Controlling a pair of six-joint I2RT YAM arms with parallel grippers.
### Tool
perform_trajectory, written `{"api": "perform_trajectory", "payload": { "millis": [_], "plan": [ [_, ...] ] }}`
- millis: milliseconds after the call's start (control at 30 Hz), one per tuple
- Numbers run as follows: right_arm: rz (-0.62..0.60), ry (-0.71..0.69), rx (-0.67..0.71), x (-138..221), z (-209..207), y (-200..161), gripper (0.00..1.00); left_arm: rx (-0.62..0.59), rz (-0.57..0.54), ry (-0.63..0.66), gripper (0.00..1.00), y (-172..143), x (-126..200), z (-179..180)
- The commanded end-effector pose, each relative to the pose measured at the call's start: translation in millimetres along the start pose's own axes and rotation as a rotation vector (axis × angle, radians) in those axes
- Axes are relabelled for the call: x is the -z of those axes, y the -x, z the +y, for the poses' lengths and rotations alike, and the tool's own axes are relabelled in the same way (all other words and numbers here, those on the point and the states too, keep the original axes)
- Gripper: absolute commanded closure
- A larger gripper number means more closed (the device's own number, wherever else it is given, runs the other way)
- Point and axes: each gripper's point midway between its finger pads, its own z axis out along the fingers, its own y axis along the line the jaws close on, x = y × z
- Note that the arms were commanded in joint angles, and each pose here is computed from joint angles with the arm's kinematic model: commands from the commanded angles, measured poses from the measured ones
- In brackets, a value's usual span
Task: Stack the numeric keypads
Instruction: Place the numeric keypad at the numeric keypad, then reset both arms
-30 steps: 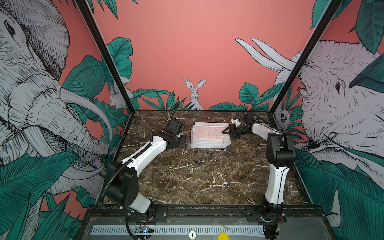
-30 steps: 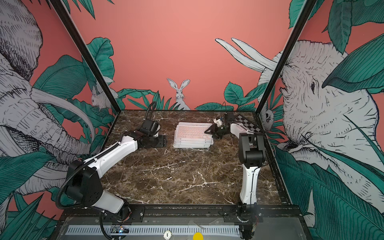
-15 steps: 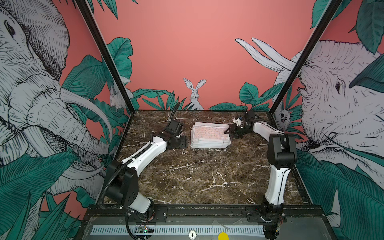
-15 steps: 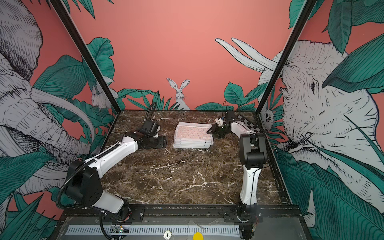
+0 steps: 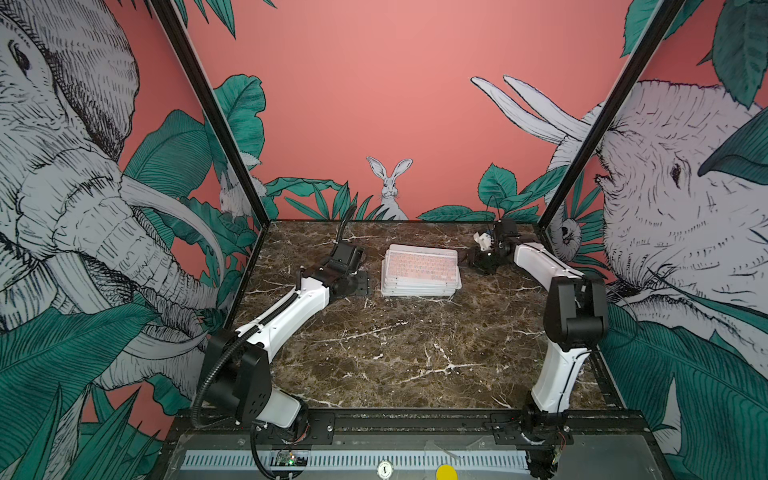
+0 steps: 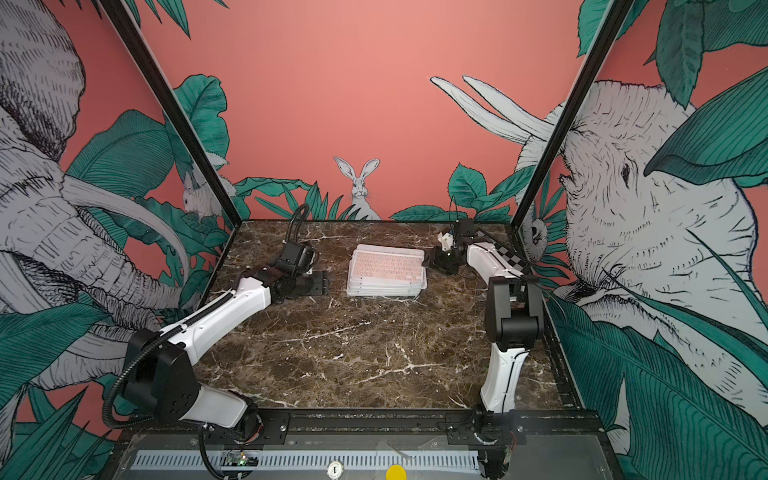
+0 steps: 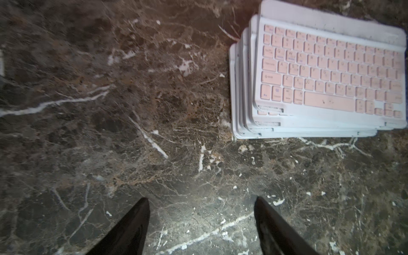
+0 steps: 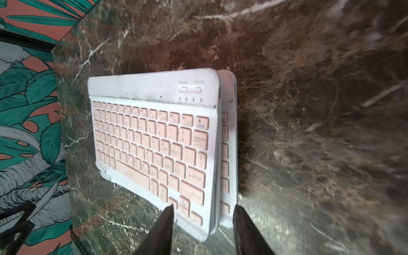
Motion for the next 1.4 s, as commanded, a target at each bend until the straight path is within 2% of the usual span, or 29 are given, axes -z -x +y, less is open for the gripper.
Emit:
{"api": "perform_trajectory", "payload": {
  "millis": [0,100,167,300,433,533,733,933,1033,1167,1367],
  "plan": [
    [-0.174,-0.077,0.103,39,7,16,0.55,0.016,-0.233,0.159,0.22,35,31,35],
    [-0.287,-0.165,0.142,65,-1,10,0.53,-0.002,-0.376,0.258,0.20,48,48,56],
    [-0.386,-0.218,0.160,86,-5,8,0.52,-0.017,-0.422,0.337,0.17,51,57,70],
    [-0.550,-0.283,0.193,120,-10,2,0.46,-0.047,-0.448,0.494,0.10,53,69,95],
    [-0.651,-0.342,0.189,138,-20,-6,0.39,-0.116,-0.450,0.545,0.06,55,66,101],
    [-0.665,-0.419,0.195,144,-35,-16,0.31,-0.145,-0.458,0.538,0.01,59,60,101],
    [-0.741,-0.542,0.197,157,-60,-29,0.16,-0.136,-0.483,0.460,0.00,62,53,101],
    [-0.786,-0.761,0.187,173,-97,-44,0.06,-0.110,-0.555,0.494,0.00,57,56,125],
    [-0.771,-0.796,0.202,163,-108,-50,0.04,-0.098,-0.550,0.478,0.01,50,49,137],
    [-0.770,-0.831,0.216,151,-121,-52,0.02,-0.098,-0.545,0.518,0.01,41,43,149],
    [-0.767,-0.869,0.259,136,-134,-52,0.01,-0.137,-0.615,0.535,0.01,34,30,156]
  ]
}}
